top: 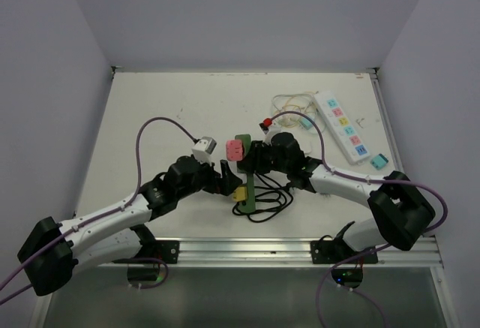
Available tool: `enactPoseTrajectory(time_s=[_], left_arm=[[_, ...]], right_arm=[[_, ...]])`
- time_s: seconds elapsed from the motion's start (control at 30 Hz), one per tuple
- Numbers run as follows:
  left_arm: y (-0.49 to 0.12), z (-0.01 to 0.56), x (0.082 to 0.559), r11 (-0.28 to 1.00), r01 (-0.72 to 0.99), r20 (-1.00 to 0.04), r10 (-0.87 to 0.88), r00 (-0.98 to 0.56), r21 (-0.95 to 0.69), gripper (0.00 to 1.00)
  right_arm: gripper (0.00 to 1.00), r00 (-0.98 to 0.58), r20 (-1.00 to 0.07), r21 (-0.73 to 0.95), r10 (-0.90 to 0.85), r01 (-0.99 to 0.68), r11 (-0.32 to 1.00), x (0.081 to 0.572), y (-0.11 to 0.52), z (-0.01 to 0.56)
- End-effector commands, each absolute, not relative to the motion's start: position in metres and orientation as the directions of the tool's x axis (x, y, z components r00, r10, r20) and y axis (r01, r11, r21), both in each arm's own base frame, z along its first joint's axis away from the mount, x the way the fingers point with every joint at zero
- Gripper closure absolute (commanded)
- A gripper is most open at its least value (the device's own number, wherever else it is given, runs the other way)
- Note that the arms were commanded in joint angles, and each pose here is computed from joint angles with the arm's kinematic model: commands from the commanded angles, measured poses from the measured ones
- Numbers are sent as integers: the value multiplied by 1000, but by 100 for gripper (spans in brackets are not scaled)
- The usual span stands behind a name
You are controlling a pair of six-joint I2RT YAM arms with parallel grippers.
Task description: Pull the plug off the socket
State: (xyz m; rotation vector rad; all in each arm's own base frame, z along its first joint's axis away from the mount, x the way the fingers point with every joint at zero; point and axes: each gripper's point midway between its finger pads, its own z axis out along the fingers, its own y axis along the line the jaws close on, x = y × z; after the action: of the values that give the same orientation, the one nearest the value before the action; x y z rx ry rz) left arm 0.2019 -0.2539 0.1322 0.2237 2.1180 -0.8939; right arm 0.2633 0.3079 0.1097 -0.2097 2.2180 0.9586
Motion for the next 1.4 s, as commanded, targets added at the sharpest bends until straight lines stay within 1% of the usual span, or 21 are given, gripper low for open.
enactPoseTrajectory(time_s=[0.0,0.2,0.3,0.37,0.5,0.6,0.63,0.7,0.73,0.8,0.83,0.9,0.93,1.0,1.03,1.23,1.37], left_arm=[[-265,146,205,698,486,-758,-127,-640,-526,0],[-273,138,202,673,490,-737,-124,-665,-555,1],[-274,133,201,670,485,-728,-123,-675,-562,3],[-276,132,202,667,484,-727,-128,-674,-566,8],[-278,129,205,669,473,-722,-138,-678,-573,11],[-278,127,206,667,464,-716,-152,-682,-583,21],[-278,127,206,665,458,-712,-161,-684,-590,28],[-279,126,204,660,456,-706,-164,-689,-597,35],[-279,125,204,660,452,-703,-166,-692,-601,43],[-277,124,203,662,448,-701,-166,-694,-601,52],[-276,124,203,664,447,-701,-167,-693,-600,61],[-273,123,201,669,442,-700,-166,-694,-597,72],[-272,125,201,670,440,-702,-174,-691,-598,84],[-268,125,201,681,431,-704,-178,-688,-593,97],[-266,128,201,680,430,-707,-186,-682,-594,100],[-255,135,196,686,413,-710,-217,-670,-599,100],[-247,135,193,694,400,-709,-227,-667,-598,100]], right_arm=[[100,-639,-755,574,148,-535,620,273,324,167],[100,-631,-761,572,147,-547,611,273,325,170],[100,-628,-763,572,150,-551,608,273,326,171],[100,-630,-762,575,149,-553,603,272,326,171],[100,-627,-764,576,151,-558,597,271,327,174],[100,-620,-770,570,148,-565,596,271,326,175],[100,-618,-772,568,149,-565,599,271,325,176],[100,-618,-773,562,143,-563,606,271,324,172],[100,-617,-774,561,144,-562,608,271,324,172],[100,-614,-776,554,142,-558,618,272,321,171],[100,-610,-780,548,139,-559,622,272,321,170],[100,-601,-788,530,135,-548,647,275,316,166],[100,-588,-799,510,126,-552,660,277,313,166],[100,-586,-803,483,106,-537,692,278,306,158],[100,-565,-820,449,98,-526,722,282,299,156],[100,-532,-846,315,25,-462,829,294,268,136],[100,-536,-844,278,6,-429,860,299,252,125]])
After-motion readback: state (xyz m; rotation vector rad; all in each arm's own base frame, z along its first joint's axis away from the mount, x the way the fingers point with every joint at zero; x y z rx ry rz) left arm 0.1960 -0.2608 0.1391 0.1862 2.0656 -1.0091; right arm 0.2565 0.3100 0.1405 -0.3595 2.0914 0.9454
